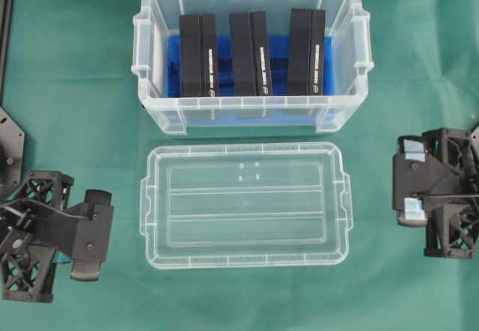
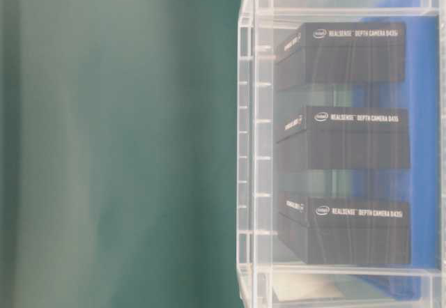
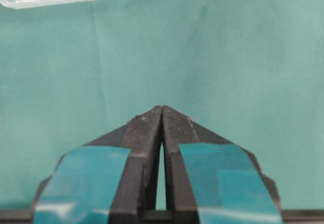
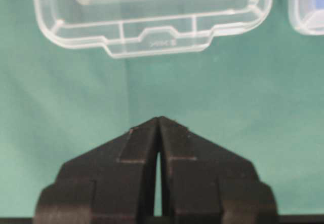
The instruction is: Clamp the lid of the box with both arms, then lift and open it.
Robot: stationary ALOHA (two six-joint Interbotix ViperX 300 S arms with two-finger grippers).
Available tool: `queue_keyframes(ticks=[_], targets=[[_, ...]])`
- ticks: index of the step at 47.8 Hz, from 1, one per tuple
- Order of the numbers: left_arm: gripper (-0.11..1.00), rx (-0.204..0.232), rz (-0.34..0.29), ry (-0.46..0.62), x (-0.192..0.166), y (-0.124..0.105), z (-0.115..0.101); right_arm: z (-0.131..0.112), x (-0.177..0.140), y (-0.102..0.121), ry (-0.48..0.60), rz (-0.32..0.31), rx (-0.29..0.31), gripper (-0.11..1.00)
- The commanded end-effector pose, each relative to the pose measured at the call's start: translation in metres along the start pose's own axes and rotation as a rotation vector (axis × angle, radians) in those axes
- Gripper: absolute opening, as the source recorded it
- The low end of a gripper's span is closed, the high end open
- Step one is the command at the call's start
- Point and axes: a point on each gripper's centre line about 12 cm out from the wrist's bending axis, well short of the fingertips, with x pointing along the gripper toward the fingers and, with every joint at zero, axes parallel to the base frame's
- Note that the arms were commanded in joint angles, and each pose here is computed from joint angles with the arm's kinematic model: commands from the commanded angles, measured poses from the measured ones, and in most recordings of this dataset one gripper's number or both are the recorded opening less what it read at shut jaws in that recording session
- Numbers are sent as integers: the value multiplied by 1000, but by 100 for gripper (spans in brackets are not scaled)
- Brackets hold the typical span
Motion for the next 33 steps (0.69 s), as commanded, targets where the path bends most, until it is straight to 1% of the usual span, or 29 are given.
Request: queue_keyframes(ticks=[1,5,8,13,15,17,20,25,33], targets=[[1,19,-17,-58,-19,-2,11,12,-15,4,-49,20,0,0],[1,32,-18,-111,-33,0,21,22,-25,6,-91,29,-4,0],[1,58,1,-163,-44,3,30,33,-36,6,-146,27,-19,0],[1,128,79,-281,-70,13,48,53,-58,4,-260,3,-69,0],[1,148,128,-337,-83,20,56,59,-65,2,-301,-13,-90,0],[1,154,159,-371,-91,27,60,65,-73,-1,-340,-29,-104,0],[1,146,191,-412,-102,36,64,73,-84,-8,-400,-56,-123,0],[1,129,217,-494,-119,54,67,81,-99,-24,-486,-107,-126,0],[1,149,259,-642,-138,80,75,93,-120,-59,-632,-176,-86,0]])
